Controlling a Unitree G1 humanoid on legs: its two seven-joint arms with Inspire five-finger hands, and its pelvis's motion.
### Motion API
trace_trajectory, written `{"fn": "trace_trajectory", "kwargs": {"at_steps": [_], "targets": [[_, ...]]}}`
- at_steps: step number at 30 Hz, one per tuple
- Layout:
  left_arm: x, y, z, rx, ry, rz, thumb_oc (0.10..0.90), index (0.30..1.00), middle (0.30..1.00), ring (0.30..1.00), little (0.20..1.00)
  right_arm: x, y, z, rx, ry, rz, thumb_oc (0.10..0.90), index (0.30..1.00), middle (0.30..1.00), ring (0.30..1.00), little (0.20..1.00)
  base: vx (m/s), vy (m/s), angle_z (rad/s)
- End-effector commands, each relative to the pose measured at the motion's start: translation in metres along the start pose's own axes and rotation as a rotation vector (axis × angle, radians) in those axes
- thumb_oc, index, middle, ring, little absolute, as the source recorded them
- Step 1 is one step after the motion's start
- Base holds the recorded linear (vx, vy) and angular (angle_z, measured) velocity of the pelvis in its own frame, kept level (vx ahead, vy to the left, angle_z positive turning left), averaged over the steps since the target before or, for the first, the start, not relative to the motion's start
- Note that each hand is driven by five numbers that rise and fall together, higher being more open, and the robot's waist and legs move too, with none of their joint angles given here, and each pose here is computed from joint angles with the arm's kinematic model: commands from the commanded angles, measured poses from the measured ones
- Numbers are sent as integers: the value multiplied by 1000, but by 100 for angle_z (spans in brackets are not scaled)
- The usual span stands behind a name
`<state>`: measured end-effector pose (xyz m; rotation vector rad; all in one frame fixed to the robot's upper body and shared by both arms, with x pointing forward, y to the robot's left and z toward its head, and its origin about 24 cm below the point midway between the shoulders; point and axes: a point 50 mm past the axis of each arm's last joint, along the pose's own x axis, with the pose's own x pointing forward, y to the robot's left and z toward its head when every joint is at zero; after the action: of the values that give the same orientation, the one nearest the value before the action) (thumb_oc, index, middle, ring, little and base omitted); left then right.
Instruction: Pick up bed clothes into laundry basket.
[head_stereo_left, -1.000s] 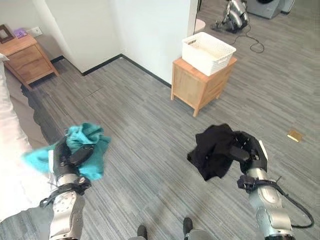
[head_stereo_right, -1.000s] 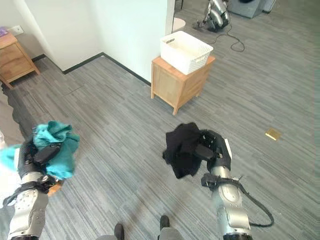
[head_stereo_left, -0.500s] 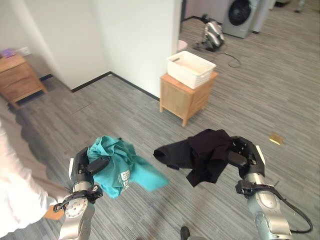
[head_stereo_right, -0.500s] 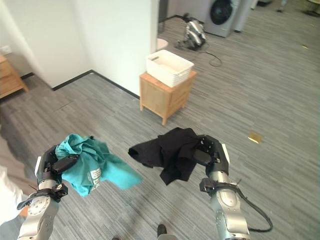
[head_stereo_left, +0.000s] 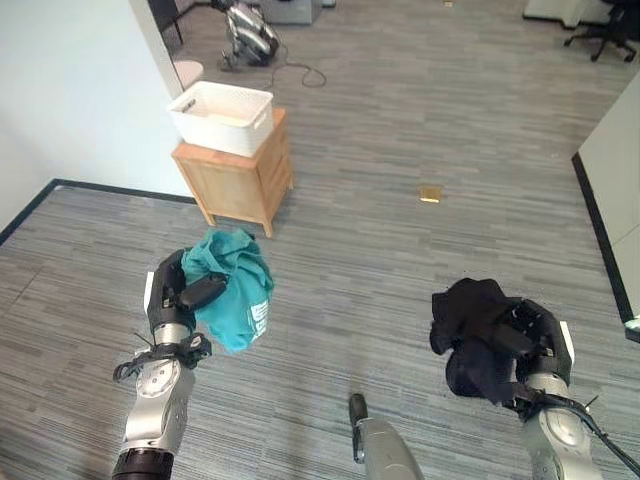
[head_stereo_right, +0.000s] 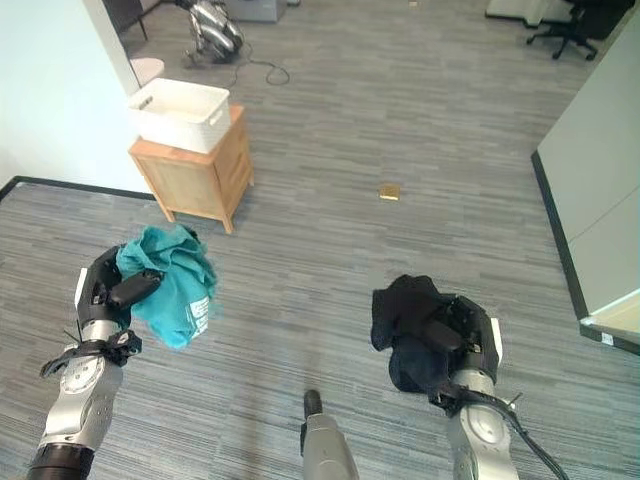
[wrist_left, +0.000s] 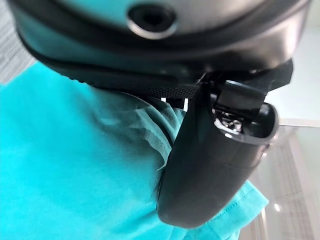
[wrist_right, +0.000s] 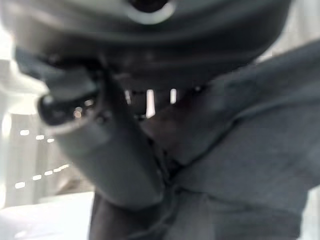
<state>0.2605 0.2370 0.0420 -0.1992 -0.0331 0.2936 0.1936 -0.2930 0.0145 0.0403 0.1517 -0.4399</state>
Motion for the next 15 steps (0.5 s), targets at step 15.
{"fn": "trace_trajectory", "kwargs": {"at_steps": [15], "targets": [[4,28,67,-22,-335,82,400,300,300,300,300,20,16,112,4,-504,110,400,300,300,300,300,450,65,-4]]}}
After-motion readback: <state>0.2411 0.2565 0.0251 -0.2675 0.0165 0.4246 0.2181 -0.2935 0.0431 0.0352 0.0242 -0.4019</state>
